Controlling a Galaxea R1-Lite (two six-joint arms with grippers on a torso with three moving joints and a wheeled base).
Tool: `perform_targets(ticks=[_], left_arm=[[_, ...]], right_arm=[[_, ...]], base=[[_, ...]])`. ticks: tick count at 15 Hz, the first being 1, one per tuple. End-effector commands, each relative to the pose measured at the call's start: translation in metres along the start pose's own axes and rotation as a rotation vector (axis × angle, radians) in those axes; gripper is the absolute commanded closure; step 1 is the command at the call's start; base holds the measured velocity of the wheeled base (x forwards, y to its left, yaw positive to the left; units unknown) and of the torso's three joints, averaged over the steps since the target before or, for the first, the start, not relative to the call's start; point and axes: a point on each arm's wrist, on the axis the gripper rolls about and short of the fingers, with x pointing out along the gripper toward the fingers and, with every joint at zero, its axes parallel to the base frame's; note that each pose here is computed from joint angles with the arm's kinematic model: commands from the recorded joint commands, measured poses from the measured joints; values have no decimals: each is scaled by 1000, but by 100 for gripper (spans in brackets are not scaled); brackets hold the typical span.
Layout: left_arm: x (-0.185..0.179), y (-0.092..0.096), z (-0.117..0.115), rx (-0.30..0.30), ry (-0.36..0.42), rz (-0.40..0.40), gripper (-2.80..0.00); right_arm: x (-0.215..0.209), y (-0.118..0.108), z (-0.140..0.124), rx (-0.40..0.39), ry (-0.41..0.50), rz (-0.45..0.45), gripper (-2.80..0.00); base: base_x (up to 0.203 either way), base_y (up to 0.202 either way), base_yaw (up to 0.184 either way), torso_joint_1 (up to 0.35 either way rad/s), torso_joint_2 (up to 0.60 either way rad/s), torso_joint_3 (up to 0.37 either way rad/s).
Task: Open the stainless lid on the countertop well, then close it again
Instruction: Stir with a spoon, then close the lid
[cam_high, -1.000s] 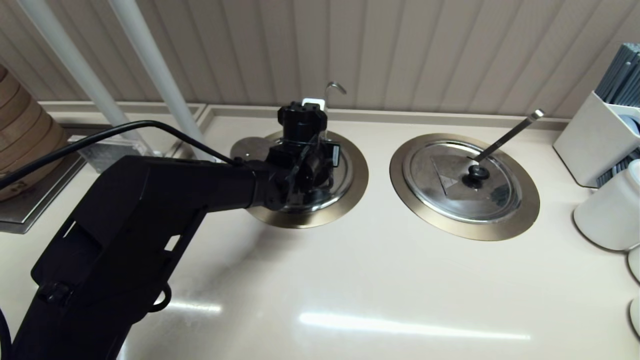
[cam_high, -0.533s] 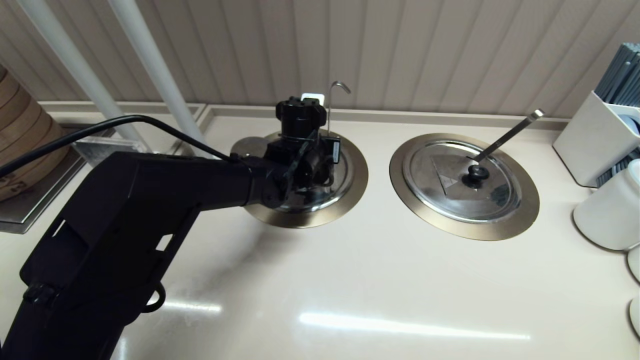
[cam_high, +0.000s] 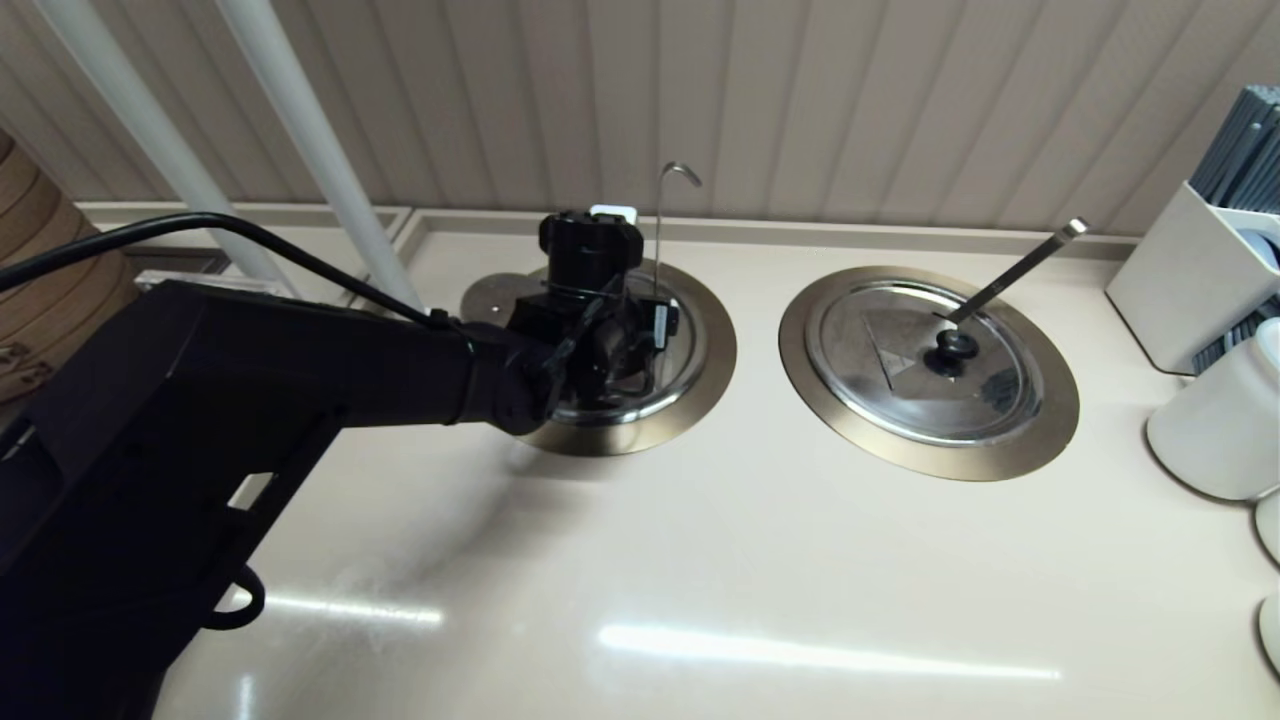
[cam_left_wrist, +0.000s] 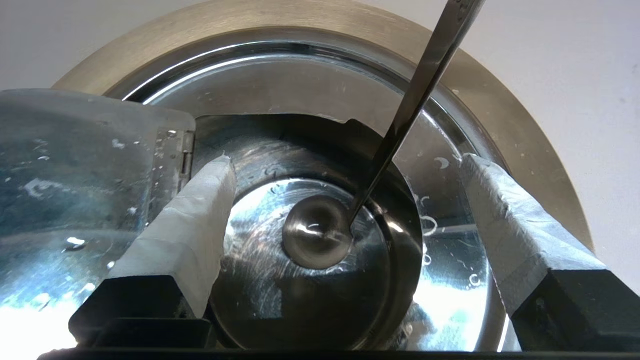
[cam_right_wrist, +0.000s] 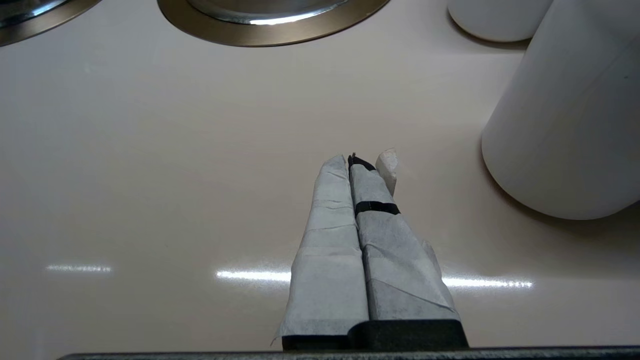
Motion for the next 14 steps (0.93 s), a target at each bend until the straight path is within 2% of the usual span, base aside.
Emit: perform_targets(ticks=[1, 3, 5, 8, 11, 13, 14], left_arm=[[-16, 6, 14, -32, -17, 4, -280], [-24, 10, 9, -66, 11, 6, -280], [-43, 21, 15, -117, 19, 12, -280], [-79, 60, 31, -235, 0, 62, -280], [-103, 110, 33, -356, -24, 173, -280], [-116, 119, 35, -422, -72, 179, -280], [-120, 120, 30, -430, -64, 180, -280]], right_arm=[[0, 0, -1, 0, 4, -1, 0], [0, 0, -1, 0, 4, -1, 0], [0, 0, -1, 0, 4, -1, 0], [0, 0, -1, 0, 4, -1, 0], [0, 0, -1, 0, 4, -1, 0], [0, 0, -1, 0, 4, -1, 0], [0, 0, -1, 0, 4, 0, 0]], base=[[0, 0, 0, 0, 0, 0], [0, 0, 0, 0, 0, 0], [0, 0, 0, 0, 0, 0], [0, 0, 0, 0, 0, 0], [0, 0, 0, 0, 0, 0], [0, 0, 0, 0, 0, 0], [0, 0, 0, 0, 0, 0]])
